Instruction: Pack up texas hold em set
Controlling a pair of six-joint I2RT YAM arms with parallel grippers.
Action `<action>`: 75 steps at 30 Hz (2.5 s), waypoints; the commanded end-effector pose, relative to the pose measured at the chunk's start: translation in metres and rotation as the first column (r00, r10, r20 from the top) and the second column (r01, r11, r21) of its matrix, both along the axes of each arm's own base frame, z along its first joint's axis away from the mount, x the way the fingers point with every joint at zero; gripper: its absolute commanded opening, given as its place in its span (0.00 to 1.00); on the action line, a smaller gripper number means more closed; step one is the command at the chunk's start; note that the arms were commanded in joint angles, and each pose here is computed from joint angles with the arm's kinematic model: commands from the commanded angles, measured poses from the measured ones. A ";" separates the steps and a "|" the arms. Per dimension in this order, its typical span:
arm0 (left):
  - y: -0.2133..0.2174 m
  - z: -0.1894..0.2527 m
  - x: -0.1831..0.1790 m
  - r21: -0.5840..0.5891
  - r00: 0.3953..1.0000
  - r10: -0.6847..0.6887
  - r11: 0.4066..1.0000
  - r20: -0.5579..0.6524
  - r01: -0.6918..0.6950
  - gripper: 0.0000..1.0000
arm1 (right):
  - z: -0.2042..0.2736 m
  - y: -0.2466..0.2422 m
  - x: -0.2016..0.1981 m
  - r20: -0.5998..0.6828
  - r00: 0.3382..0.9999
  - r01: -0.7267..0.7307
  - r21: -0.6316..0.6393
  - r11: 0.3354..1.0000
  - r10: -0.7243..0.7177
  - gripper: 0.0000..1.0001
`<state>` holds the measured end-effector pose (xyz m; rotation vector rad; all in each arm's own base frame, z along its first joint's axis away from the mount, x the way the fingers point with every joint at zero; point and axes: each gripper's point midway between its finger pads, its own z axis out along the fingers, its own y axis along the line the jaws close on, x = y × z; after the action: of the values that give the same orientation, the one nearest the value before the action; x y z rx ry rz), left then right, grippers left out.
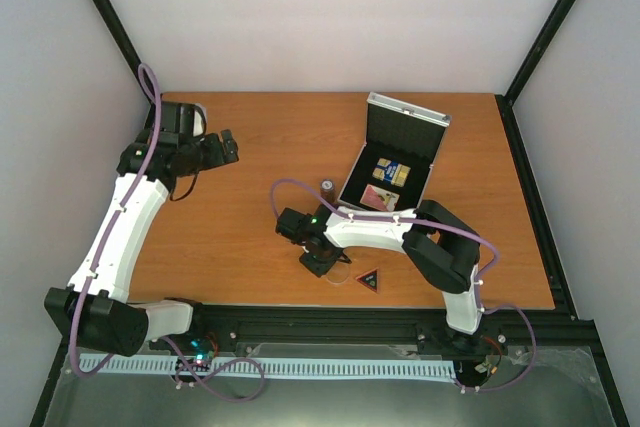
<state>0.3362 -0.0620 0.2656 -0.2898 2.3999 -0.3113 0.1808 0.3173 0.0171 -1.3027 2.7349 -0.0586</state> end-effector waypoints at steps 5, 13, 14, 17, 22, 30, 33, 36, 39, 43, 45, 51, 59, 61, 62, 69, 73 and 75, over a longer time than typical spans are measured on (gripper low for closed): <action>0.001 0.003 -0.005 0.011 1.000 -0.008 1.000 0.010 0.008 1.00 | 0.037 0.011 0.018 0.075 0.997 0.006 0.031 0.999 -0.008 0.20; 0.000 0.001 -0.006 0.005 1.000 -0.011 1.000 0.012 0.011 1.00 | 0.086 0.006 0.049 0.187 0.980 0.066 0.045 0.997 -0.073 0.19; 0.000 0.001 -0.006 0.006 1.000 -0.011 1.000 0.012 0.011 1.00 | 0.089 0.000 0.056 0.202 0.975 0.091 0.035 0.995 -0.096 0.18; 0.001 0.001 -0.007 0.012 1.000 -0.010 1.000 0.014 0.010 1.00 | 0.094 -0.023 0.074 0.216 0.960 0.176 0.031 0.984 -0.178 0.17; 0.002 0.003 -0.008 0.024 1.000 -0.012 1.000 0.014 0.011 1.00 | 0.100 -0.075 0.109 0.237 0.908 0.344 0.051 0.938 -0.346 0.18; 0.000 0.000 -0.006 0.011 1.000 -0.015 1.000 0.002 0.015 1.00 | 0.083 -0.127 0.156 0.323 0.837 0.454 0.037 0.890 -0.441 0.15; 0.000 -0.004 -0.006 0.012 1.000 -0.014 1.000 -0.009 0.014 1.00 | 0.072 -0.137 0.168 0.376 0.810 0.478 0.023 0.878 -0.450 0.12; 0.000 -0.007 -0.006 0.013 1.000 -0.010 1.000 -0.017 0.010 1.00 | 0.067 -0.148 0.181 0.420 0.757 0.532 0.050 0.845 -0.501 0.14; 0.000 -0.008 -0.006 0.010 1.000 -0.006 1.000 -0.020 0.006 1.00 | 0.064 -0.155 0.194 0.436 0.708 0.575 0.101 0.812 -0.555 0.12; 0.001 -0.009 -0.005 0.012 1.000 -0.002 1.000 -0.024 0.003 1.00 | 0.057 -0.161 0.211 0.448 0.673 0.606 0.122 0.786 -0.589 0.11; 0.001 -0.011 -0.005 0.014 1.000 0.000 1.000 -0.031 0.000 1.00 | 0.050 -0.164 0.217 0.439 0.670 0.616 0.121 0.779 -0.598 0.10; 0.002 -0.015 -0.003 0.017 0.999 0.008 1.000 -0.042 -0.007 1.00 | 0.030 -0.170 0.229 0.396 0.664 0.644 0.128 0.754 -0.634 0.11; 0.002 -0.020 -0.003 0.021 0.998 0.014 1.000 -0.055 -0.013 1.00 | 0.017 -0.176 0.240 0.377 0.647 0.668 0.139 0.731 -0.663 0.11; 0.003 -0.021 -0.003 0.023 0.998 0.016 1.000 -0.058 -0.015 1.00 | 0.012 -0.176 0.240 0.370 0.651 0.669 0.131 0.731 -0.662 0.11; 0.003 -0.021 -0.003 0.024 0.998 0.017 1.000 -0.058 -0.015 1.00 | 0.009 -0.175 0.240 0.364 0.654 0.669 0.130 0.732 -0.663 0.11; 0.002 -0.022 0.001 0.022 0.998 0.017 1.000 -0.060 -0.016 1.00 | 0.006 -0.176 0.239 0.356 0.655 0.676 0.118 0.727 -0.667 0.30; 0.001 -0.023 0.002 0.015 0.998 0.015 1.000 -0.059 -0.015 1.00 | 0.016 -0.177 0.241 0.368 0.646 0.678 0.126 0.724 -0.669 0.39; 0.001 -0.022 0.003 0.012 0.998 0.014 1.000 -0.057 -0.013 1.00 | 0.023 -0.177 0.242 0.372 0.638 0.680 0.139 0.720 -0.674 0.41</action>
<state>0.3367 -0.0595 0.2413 -0.3053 2.4622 -0.2752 0.4176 0.1416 0.0360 -0.1690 2.6691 -0.3802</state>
